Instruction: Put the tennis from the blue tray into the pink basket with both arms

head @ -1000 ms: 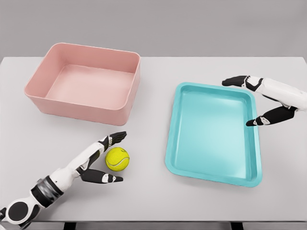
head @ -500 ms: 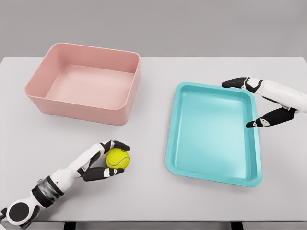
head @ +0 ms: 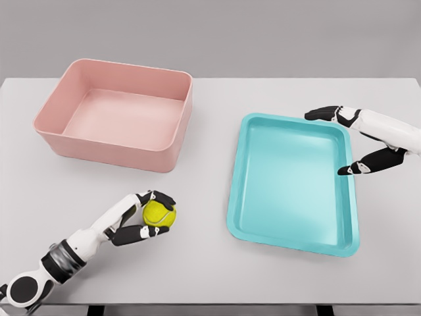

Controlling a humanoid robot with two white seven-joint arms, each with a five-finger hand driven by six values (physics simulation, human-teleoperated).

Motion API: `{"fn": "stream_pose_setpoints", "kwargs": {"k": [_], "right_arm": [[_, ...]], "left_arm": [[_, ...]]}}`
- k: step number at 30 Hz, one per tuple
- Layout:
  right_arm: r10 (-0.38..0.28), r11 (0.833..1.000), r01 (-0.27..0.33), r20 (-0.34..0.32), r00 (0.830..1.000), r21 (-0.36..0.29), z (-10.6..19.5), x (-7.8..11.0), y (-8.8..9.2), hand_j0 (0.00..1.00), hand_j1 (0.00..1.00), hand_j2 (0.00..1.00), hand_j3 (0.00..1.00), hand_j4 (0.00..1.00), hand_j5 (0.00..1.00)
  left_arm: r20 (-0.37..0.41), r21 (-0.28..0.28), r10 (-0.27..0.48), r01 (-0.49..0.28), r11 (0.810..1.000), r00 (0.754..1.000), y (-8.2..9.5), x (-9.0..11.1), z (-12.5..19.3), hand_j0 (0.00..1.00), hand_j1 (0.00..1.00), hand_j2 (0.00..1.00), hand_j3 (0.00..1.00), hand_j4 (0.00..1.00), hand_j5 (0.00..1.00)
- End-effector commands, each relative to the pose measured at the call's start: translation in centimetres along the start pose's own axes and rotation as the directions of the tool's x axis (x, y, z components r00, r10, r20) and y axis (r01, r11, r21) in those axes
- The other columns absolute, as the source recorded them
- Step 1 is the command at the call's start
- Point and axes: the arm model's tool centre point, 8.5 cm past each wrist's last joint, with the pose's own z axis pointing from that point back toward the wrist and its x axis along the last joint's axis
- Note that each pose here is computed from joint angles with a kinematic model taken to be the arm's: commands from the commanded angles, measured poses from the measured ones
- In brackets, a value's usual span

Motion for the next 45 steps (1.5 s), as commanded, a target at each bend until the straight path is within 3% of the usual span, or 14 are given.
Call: {"fn": "stream_pose_setpoints", "kwargs": {"k": [1,4,13,29,45], "right_arm": [[-0.006,1.0,0.006,0.001,1.0,-0.004,0.0,0.0,-0.1,1.0,1.0,1.0,1.0,1.0,1.0],[-0.005,1.0,0.005,0.0,1.0,-0.004,0.1,0.0,-0.1,1.0,1.0,1.0,1.0,1.0,1.0],[-0.006,1.0,0.006,0.0,1.0,-0.002,0.1,0.0,-0.1,1.0,1.0,1.0,1.0,1.0,1.0],[0.014,1.0,-0.014,0.028,0.999,-0.002,-0.4,1.0,-0.4,1.0,1.0,1.0,1.0,1.0,1.0],[0.016,1.0,-0.016,0.035,0.999,0.002,-0.6,1.1,-0.4,1.0,1.0,1.0,1.0,1.0,1.0]], "left_arm": [[0.004,0.005,0.0,0.0,1.0,1.0,0.2,0.1,0.0,0.46,0.46,0.46,0.46,0.46,0.46],[0.006,0.005,0.0,0.0,1.0,1.0,0.2,0.2,-0.1,0.46,0.46,0.46,0.46,0.46,0.46],[0.107,0.009,-0.025,0.024,1.0,0.994,0.9,2.0,-0.9,0.46,0.46,0.46,0.46,0.46,0.46],[0.274,0.064,-0.111,0.097,0.993,0.955,4.1,5.4,-2.2,0.45,0.45,0.45,0.45,0.45,0.45],[0.327,0.125,-0.187,0.154,0.98,0.926,7.3,7.8,-3.5,0.43,0.43,0.43,0.43,0.43,0.43]]}}
